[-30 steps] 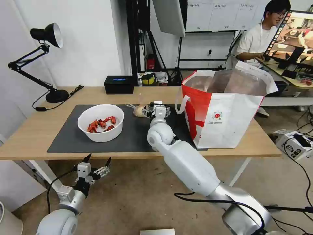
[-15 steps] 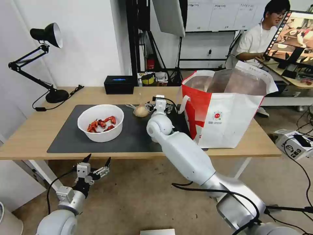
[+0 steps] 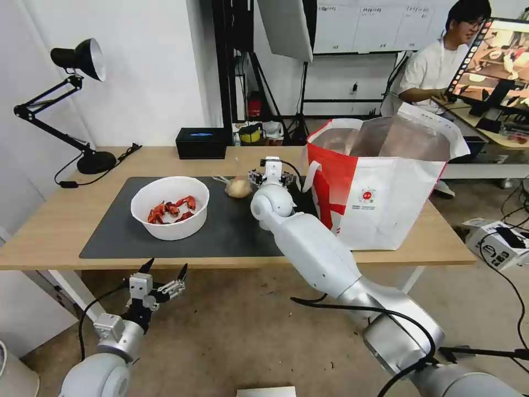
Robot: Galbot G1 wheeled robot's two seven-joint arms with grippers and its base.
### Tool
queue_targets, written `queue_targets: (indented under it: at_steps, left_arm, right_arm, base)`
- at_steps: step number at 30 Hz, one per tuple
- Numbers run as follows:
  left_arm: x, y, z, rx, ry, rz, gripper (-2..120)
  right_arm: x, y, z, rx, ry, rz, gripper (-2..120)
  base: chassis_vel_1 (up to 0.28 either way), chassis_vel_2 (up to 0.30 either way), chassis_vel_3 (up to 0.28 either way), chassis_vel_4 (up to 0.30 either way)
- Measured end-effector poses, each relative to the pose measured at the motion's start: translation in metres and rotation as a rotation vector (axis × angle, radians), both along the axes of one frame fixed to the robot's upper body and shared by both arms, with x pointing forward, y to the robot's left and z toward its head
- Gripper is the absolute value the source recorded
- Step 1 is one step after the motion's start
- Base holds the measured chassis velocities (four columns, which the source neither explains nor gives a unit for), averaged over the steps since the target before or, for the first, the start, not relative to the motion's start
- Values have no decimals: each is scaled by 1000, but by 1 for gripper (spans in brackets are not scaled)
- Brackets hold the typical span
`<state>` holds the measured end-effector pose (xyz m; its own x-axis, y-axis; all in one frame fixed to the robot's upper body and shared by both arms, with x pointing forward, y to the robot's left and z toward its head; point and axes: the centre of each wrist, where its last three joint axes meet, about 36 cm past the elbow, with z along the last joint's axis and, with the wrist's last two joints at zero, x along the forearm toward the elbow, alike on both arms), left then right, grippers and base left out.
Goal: Pick up the trash from the table and place it into the takeout bag.
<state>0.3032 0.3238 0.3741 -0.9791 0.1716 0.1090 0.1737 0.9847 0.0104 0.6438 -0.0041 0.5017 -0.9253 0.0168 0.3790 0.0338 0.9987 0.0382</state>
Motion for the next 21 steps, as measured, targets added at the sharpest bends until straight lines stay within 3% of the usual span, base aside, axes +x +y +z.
queue_targets:
  at_steps: [21]
  left_arm:
    - [0,-4,19,-25,-41,-13,100]
  right_arm:
    - [27,-12,-4,-56,30,1,100]
  base:
    - [0,0,0,0]
